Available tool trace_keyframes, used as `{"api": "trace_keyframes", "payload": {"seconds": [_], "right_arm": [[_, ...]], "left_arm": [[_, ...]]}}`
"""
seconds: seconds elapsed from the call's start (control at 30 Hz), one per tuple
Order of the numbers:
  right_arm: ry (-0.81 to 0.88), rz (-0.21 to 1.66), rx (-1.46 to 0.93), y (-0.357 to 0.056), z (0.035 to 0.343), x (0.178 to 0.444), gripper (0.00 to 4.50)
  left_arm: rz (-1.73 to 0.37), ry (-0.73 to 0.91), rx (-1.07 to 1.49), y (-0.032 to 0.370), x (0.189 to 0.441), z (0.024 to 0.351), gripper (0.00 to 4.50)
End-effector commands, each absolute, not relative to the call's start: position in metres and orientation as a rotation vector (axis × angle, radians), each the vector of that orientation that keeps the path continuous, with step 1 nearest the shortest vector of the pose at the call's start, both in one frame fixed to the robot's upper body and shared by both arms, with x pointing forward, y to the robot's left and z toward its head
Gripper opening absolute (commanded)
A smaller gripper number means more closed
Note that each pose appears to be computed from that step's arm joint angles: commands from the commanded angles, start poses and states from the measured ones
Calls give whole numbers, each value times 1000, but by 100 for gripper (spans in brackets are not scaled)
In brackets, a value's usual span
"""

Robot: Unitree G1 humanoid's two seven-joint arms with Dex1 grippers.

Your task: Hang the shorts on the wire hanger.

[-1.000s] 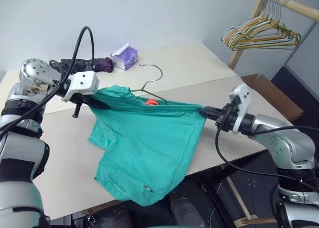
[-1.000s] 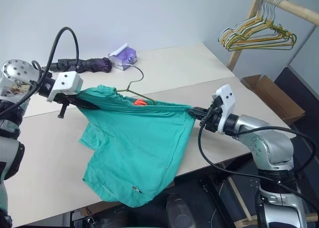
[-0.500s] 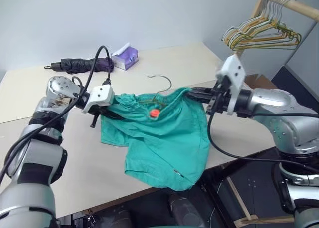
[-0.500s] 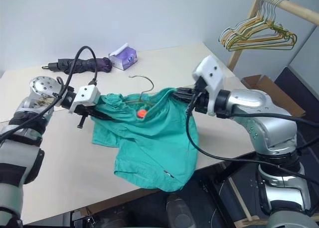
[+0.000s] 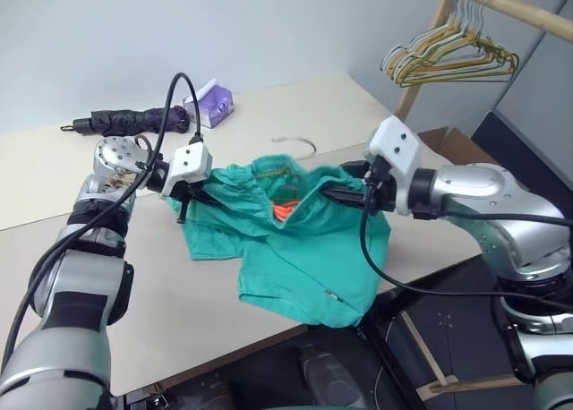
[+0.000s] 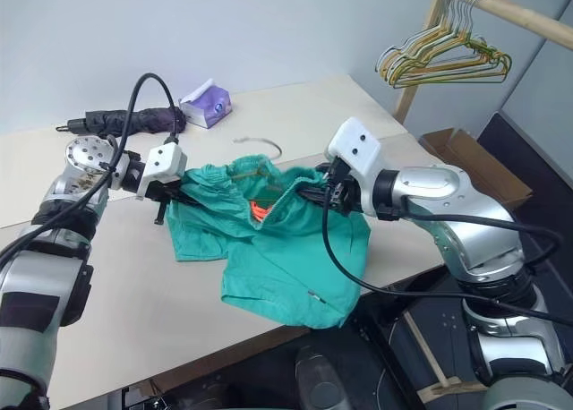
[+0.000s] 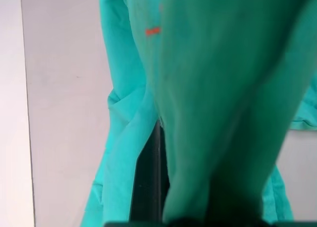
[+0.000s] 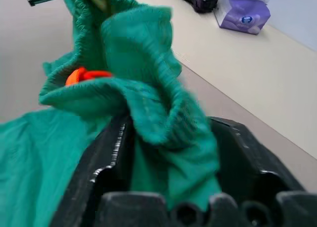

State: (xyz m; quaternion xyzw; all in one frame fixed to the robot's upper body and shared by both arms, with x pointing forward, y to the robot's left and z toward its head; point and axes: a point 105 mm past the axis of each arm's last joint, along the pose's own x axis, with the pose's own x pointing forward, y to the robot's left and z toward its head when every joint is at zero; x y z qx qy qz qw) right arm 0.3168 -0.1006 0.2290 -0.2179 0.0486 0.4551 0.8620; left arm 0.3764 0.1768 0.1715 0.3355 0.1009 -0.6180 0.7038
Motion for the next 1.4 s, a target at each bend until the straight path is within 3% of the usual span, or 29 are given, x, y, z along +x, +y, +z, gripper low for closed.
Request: {"api": "trace_keyframes", "payload": {"seconds": [0.03,0.07,0.1,0.27,0.57,0.9,1.1,1.4], "right_arm": [[-2,946,-495,-112,258,309,401],[-10,955,-503,-115,261,307,438],[-15,960,-507,-117,263,306,445],[-40,991,-537,-126,275,304,445],[-51,932,-445,-154,308,329,445],[35,1189,-456,-77,290,328,445],[34,1166,-351,-48,284,348,445],[-5,1233,-243,-41,286,345,143]], "left_arm": [[-1337,173,770,182,380,191,0],[-1331,168,771,181,381,192,0],[-1325,161,772,180,382,193,0],[-1323,144,777,175,384,195,0],[-1340,138,781,172,383,194,0],[-1347,128,788,171,383,197,0],[-1352,129,789,172,381,198,0],[-1358,132,791,174,380,200,0]]}}
